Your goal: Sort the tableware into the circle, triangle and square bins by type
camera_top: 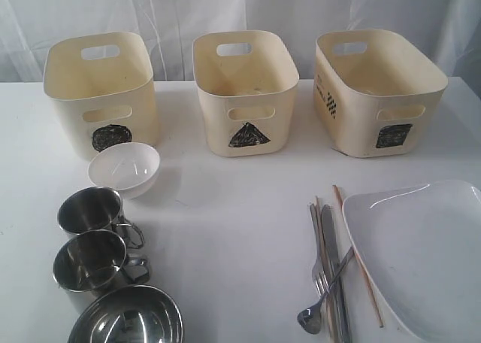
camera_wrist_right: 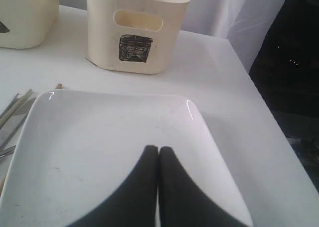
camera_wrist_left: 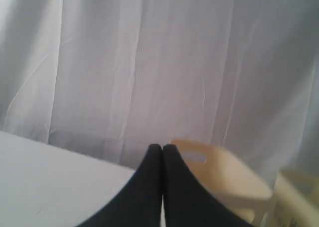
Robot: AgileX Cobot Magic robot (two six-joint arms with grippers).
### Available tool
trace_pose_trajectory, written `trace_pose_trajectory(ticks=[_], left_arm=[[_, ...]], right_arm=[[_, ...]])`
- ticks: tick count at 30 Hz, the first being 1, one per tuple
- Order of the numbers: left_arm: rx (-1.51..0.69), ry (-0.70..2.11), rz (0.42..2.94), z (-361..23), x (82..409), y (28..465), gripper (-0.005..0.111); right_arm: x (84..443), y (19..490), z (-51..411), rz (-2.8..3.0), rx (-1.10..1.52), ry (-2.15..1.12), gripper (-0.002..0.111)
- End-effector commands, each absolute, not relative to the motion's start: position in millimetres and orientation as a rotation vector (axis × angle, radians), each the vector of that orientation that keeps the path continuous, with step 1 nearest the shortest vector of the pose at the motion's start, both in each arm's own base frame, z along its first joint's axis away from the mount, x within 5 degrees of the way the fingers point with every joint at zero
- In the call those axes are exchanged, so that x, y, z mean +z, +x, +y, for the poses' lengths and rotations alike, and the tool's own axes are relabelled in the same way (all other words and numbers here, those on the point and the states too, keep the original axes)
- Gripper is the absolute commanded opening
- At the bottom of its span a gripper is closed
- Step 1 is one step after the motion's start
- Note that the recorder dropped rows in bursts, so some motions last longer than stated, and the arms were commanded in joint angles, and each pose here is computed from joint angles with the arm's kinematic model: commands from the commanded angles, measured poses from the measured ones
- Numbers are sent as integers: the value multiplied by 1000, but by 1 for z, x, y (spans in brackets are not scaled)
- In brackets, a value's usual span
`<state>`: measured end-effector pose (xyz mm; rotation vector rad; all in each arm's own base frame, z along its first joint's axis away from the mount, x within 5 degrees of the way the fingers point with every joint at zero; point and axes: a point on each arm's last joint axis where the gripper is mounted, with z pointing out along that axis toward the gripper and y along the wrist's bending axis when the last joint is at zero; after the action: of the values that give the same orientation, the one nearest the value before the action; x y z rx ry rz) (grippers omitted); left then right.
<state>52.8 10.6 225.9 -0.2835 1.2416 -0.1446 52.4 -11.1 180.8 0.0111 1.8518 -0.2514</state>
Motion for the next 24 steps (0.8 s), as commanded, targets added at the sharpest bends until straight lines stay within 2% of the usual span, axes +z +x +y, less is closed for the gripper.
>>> trace_pose_trajectory(ticks=[1, 2, 4, 7, 9, 11, 13, 15, 17, 21, 24], left_arm=[[-318, -454, 919, 20, 246, 41, 0], [-379, -486, 802, 23, 253, 36, 0], [-329, -516, 684, 30, 258, 28, 0], [-246, -571, 667, 36, 272, 23, 0], [-1, -439, 845, 32, 322, 29, 0], [271, -77, 1101, 17, 364, 66, 0], [219, 113, 1388, 6, 390, 116, 0], [26, 268, 1810, -8, 375, 168, 0], [-124, 351, 2097, -15, 351, 194, 0], [-505, 478, 2534, -32, 305, 207, 0], [-755, 524, 2732, -40, 280, 203, 0]], right_arm=[[182, 52, -11, 1839, -262, 9, 0], [182, 52, -11, 1839, -262, 9, 0], [182, 52, -11, 1839, -262, 9, 0], [182, 52, -11, 1839, -262, 9, 0], [182, 52, -11, 1839, -262, 9, 0], [182, 52, -11, 1839, -262, 9, 0], [182, 52, -11, 1839, -262, 9, 0], [182, 52, -11, 1839, -262, 9, 0], [182, 52, -11, 1839, -262, 9, 0], [182, 52, -11, 1839, -262, 9, 0], [182, 52, -11, 1839, -262, 9, 0]])
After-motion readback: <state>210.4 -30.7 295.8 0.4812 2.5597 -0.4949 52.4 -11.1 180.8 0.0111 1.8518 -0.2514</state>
